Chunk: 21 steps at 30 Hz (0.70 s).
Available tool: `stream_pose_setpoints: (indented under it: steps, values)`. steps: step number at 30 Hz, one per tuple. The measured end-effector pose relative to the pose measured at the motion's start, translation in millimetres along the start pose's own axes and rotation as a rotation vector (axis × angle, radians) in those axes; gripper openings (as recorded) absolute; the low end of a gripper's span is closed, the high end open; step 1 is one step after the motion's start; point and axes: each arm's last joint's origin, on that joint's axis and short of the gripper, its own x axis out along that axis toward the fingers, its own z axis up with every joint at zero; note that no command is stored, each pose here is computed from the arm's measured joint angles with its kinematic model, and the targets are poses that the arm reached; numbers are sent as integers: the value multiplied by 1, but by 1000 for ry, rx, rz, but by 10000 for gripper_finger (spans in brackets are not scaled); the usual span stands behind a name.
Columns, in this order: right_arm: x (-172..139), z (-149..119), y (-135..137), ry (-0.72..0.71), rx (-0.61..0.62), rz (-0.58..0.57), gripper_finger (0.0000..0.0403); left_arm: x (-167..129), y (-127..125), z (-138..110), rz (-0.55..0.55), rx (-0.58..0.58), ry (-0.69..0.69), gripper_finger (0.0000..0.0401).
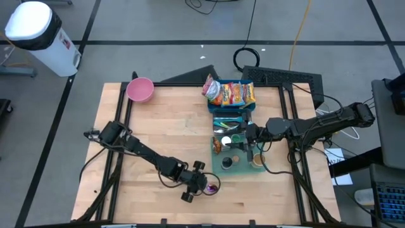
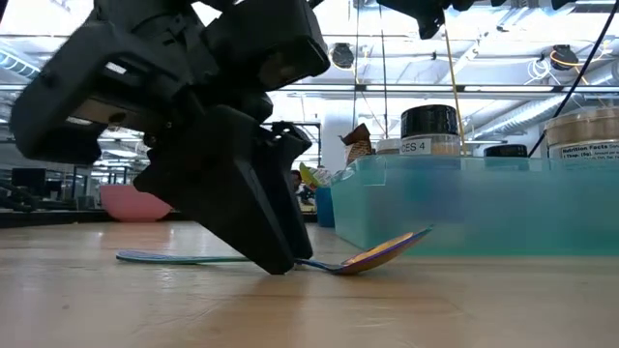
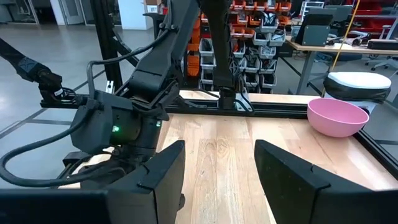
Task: Pick & Place Food Item
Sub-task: Put the purple spoon into the black bin
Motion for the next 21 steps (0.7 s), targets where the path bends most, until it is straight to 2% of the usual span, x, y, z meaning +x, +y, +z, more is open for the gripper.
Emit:
stream_pose_setpoints:
  steps: [5, 9, 13, 17, 21]
  values:
    - [0, 0, 0, -2, 1, 0, 185, 0, 0, -4, -9, -54, 30, 20]
    - [0, 0, 0, -3, 17, 0, 185, 0, -3, -5, -2, -53, 32, 13]
    - [0, 0, 0, -4, 26, 0, 185, -20, -12, -3, 58, -4, 40, 7]
    - [0, 0, 0, -3, 26, 0, 185, -55, -20, -8, 185, 35, 105, 5]
    - [0, -1, 0, -6, 54, 0, 185, -98, -26, -1, 411, 33, 33, 3]
